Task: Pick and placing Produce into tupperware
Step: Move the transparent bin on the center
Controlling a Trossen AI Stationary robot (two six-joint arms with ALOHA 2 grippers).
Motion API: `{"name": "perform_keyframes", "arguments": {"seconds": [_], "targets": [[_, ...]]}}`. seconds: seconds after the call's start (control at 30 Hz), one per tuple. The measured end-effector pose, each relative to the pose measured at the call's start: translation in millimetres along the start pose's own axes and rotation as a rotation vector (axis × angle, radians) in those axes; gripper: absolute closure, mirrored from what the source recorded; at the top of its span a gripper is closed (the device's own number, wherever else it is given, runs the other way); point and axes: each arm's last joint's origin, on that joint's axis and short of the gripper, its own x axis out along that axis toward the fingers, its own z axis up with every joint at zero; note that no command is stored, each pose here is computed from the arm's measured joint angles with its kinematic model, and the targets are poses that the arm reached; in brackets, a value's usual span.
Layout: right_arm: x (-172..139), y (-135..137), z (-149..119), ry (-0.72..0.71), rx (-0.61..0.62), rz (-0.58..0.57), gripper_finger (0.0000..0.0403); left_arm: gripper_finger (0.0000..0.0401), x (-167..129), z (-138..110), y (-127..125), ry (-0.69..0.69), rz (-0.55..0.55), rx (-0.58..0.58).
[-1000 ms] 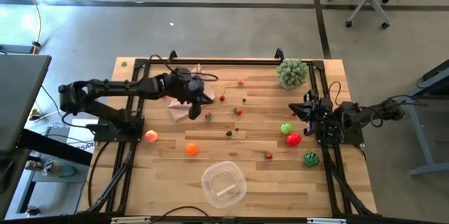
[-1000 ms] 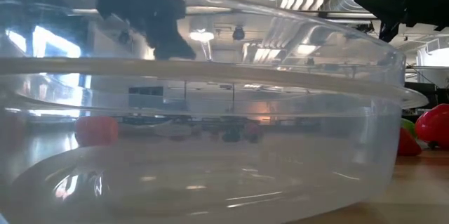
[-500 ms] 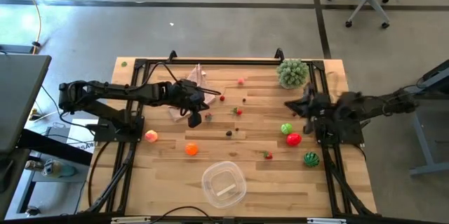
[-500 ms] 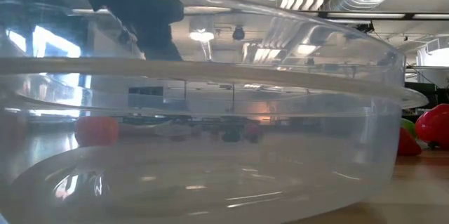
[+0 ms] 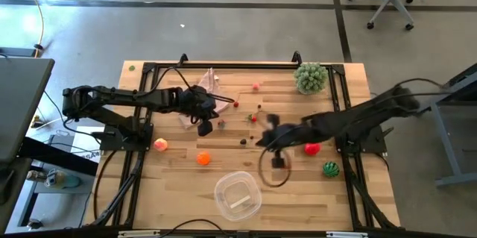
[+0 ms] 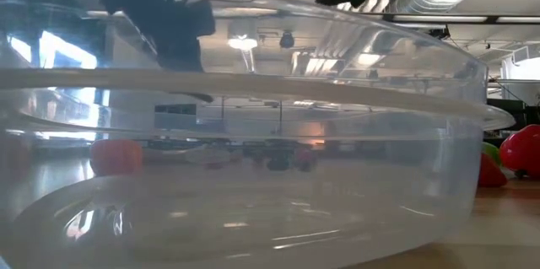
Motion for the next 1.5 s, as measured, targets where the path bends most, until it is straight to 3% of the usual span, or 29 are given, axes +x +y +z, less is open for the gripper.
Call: {"name": "perform_keyframes", "arguments": {"seconds": [0.2, 0.37, 0.77, 1.03, 1.2, 1.5], "targets": [[53.4, 30.1, -1.5, 0.129, -0.048, 0.095, 0.0402, 0.04, 5.1, -12.6, -3.1, 0.031, -0.007, 0.014], [83.2, 48.0, -13.6, 0.212, -0.065, 0.112, 0.0402, 0.04, 6.7, -24.4, -21.8, 0.034, -0.056, 0.075], [90.6, 66.5, -15.9, 0.22, -0.028, 0.157, 0.0402, 0.04, -50.3, -43.7, -67.6, -0.115, -0.071, 0.172], [104.5, 68.9, -22.5, 0.237, -0.03, 0.201, 0.0402, 0.04, -80.0, -65.9, -68.6, -0.211, -0.111, 0.182], [114.9, 61.3, -24.5, 0.24, -0.005, 0.237, 0.0402, 0.04, -91.0, -65.0, -66.0, -0.271, -0.132, 0.168], [124.3, 44.8, -28.1, 0.263, 0.021, 0.19, 0.0402, 0.04, -93.4, -65.4, -65.2, -0.28, -0.136, 0.166]]}}
